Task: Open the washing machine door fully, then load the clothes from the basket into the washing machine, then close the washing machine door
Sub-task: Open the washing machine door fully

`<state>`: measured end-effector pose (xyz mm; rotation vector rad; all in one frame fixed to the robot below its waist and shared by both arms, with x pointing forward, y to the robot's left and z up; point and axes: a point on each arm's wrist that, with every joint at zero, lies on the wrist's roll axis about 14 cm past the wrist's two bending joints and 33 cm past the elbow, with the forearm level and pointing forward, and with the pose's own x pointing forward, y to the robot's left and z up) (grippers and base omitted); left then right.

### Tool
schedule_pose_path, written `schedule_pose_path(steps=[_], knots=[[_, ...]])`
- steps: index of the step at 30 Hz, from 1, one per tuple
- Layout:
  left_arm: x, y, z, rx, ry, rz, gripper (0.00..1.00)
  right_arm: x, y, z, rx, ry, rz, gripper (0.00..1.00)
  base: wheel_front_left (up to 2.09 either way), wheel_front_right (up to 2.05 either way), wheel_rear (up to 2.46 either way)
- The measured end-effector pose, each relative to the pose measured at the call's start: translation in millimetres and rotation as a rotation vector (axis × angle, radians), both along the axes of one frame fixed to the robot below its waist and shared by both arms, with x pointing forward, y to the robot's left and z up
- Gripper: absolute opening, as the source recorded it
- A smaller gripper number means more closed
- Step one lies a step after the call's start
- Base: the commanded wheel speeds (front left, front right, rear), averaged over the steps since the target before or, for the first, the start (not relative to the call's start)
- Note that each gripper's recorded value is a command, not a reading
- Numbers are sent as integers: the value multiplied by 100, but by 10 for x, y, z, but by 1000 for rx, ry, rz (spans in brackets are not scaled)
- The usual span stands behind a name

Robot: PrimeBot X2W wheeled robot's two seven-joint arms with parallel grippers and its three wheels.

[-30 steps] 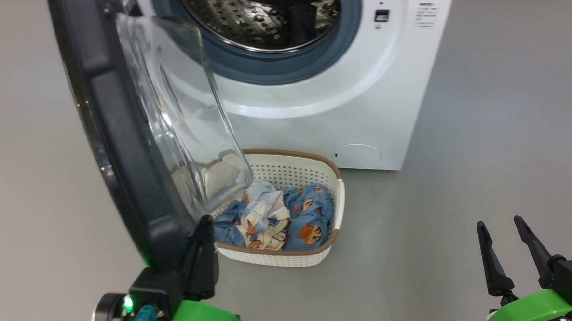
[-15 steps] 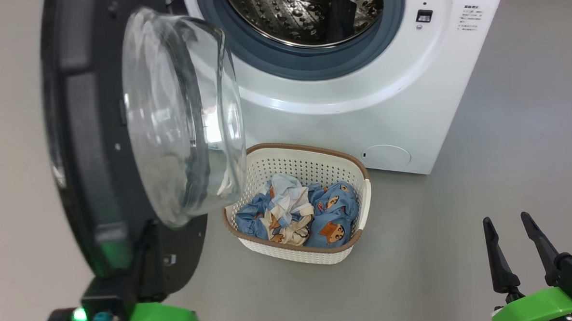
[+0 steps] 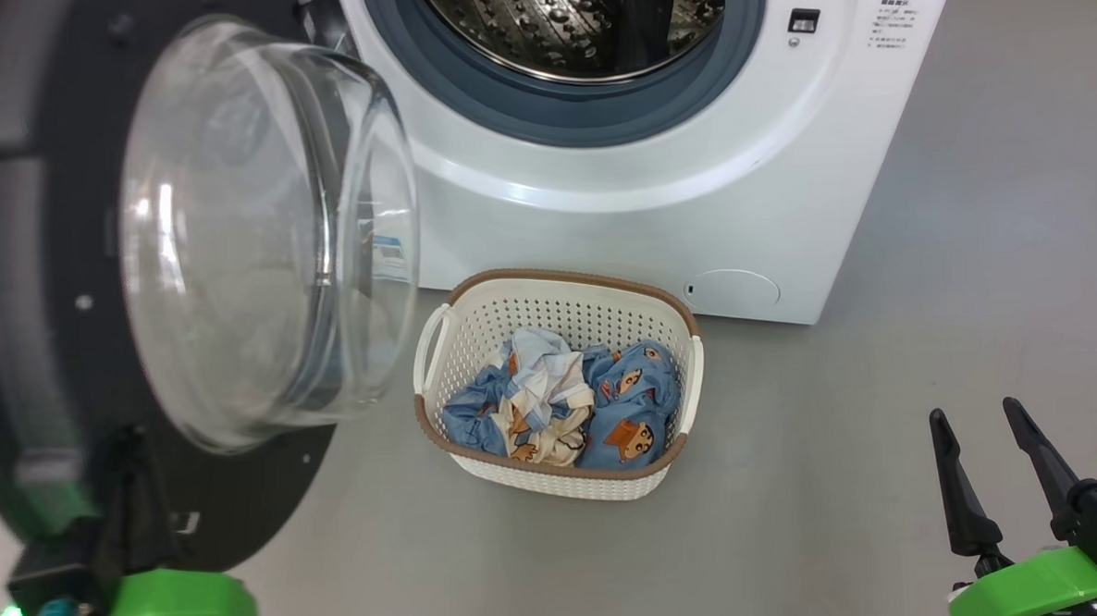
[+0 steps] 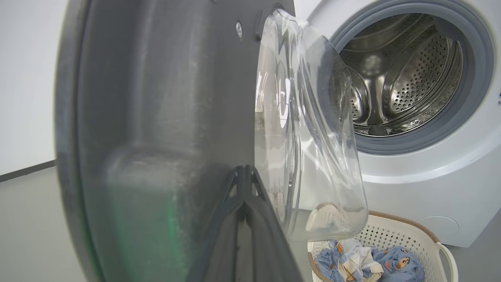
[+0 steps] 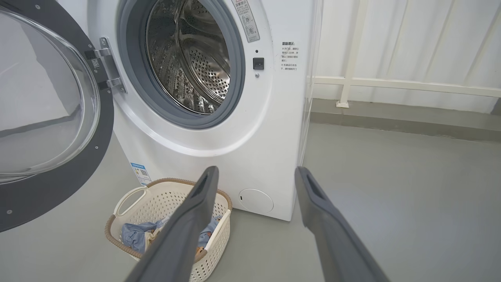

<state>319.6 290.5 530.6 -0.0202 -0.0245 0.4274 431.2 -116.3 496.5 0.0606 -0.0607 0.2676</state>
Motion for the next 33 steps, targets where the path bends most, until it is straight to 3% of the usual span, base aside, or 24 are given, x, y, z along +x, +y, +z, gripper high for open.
schedule_pose_path(steps=[17,33], knots=[[-9,796,-139,48,35,206,0,66,-147,-91,-24,11,-21,100,0,0,0],[331,1332,-218,61,60,303,0,372,-237,-277,-47,20,-27,100,0,0,0]])
